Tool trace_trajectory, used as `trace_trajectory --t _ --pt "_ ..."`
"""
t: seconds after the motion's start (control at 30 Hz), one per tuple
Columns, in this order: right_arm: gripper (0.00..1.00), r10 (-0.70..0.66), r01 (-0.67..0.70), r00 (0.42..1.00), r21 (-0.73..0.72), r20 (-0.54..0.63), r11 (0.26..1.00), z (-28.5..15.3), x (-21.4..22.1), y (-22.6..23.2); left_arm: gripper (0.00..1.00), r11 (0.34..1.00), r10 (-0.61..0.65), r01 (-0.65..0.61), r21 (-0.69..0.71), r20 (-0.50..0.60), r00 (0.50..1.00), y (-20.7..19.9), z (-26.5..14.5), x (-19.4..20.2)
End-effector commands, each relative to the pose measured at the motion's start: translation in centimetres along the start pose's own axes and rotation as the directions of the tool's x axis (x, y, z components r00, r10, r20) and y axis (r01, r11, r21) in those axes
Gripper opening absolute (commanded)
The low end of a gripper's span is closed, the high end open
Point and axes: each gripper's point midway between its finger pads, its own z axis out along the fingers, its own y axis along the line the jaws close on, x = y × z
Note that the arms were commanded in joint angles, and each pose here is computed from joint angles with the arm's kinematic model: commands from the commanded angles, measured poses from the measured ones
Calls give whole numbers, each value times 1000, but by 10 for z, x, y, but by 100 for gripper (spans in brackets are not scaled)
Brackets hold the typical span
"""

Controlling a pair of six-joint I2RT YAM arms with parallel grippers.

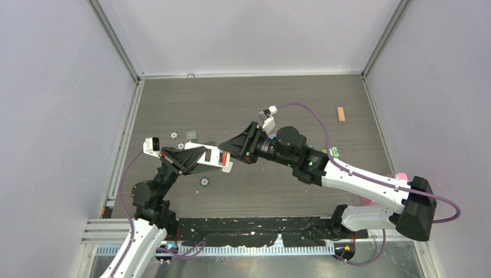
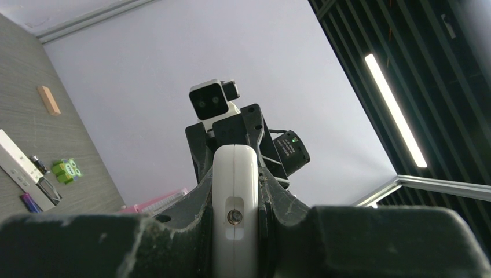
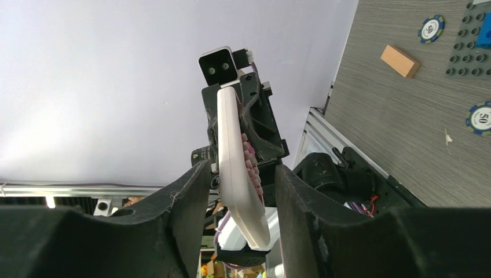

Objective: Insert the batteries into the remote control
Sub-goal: Load the battery into the remote control.

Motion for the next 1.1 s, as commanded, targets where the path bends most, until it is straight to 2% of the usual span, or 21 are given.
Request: trace_trajectory --t 0.0,0.13,0.3,0.8,0.93,1.07 --pt "48 5 -5 1000 -91 0 996 -4 -3 25 0 994 39 -43 102 35 999 -25 -2 -5" --pt "41 9 -10 1000 -90 -14 996 -2 0 23 0 993 42 -47 113 52 998 -27 -3 -7" --pt "38 -11 9 1000 -82 -19 997 -1 1 19 0 992 26 -34 120 71 997 -30 -2 -11" --pt "28 -164 164 985 1 -45 986 7 8 -4 0 990 -32 18 143 101 994 -42 2 -19" --pt "26 -251 253 967 33 -44 967 9 9 -9 0 989 -66 51 139 100 993 -43 3 -20" --pt "25 -406 405 914 98 -13 909 4 2 -15 0 988 -111 100 116 96 989 -41 6 -21"
